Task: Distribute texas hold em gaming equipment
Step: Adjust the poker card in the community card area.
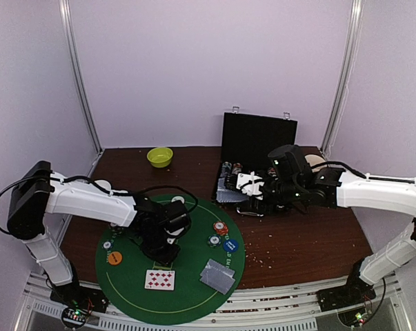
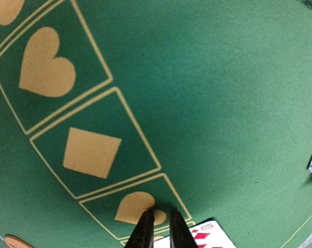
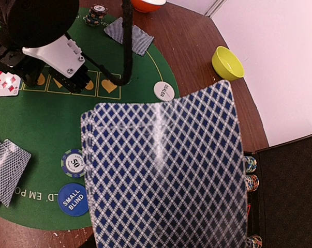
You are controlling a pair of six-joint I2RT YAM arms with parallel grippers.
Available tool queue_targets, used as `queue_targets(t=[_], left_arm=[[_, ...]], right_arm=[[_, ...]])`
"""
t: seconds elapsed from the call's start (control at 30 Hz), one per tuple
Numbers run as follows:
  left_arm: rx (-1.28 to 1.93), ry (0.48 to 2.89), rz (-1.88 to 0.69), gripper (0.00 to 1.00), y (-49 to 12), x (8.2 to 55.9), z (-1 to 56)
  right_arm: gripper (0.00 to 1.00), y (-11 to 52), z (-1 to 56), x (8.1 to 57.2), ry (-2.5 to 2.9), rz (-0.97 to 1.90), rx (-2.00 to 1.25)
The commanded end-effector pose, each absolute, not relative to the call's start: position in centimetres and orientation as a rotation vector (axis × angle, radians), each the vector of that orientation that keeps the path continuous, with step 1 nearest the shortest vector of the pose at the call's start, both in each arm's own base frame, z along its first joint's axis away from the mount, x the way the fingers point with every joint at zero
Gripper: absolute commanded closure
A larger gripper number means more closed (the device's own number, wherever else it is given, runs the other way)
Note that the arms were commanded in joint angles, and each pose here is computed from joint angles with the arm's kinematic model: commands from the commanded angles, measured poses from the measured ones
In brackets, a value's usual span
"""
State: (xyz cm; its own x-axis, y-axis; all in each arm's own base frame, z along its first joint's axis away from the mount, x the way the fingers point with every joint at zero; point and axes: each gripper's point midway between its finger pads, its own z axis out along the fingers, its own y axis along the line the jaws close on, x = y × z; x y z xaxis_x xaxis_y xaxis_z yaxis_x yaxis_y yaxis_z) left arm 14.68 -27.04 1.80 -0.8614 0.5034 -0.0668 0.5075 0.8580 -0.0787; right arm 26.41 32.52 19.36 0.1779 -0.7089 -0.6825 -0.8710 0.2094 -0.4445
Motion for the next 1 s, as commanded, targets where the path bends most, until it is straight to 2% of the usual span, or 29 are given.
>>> queue_targets(t=[0.0, 0.2, 0.97], left_arm=[[0.909, 2.916, -0.257, 0.87, -29.1, 14.0, 2.5], [0.977, 2.971, -0.236, 0.9, -28.0, 11.8, 0.9], [1.038, 2.974, -0.332, 0.9, -27.3, 8.7, 1.5]], right_arm=[[0.52, 32.4, 21.4, 26.7, 1.549, 0.218, -1.494], [0.52, 32.3, 21.8, 26.7, 1.545, 0.215, -1.486], [0.53, 32.1, 22.0, 26.8, 1.547, 0.2, -1.486]])
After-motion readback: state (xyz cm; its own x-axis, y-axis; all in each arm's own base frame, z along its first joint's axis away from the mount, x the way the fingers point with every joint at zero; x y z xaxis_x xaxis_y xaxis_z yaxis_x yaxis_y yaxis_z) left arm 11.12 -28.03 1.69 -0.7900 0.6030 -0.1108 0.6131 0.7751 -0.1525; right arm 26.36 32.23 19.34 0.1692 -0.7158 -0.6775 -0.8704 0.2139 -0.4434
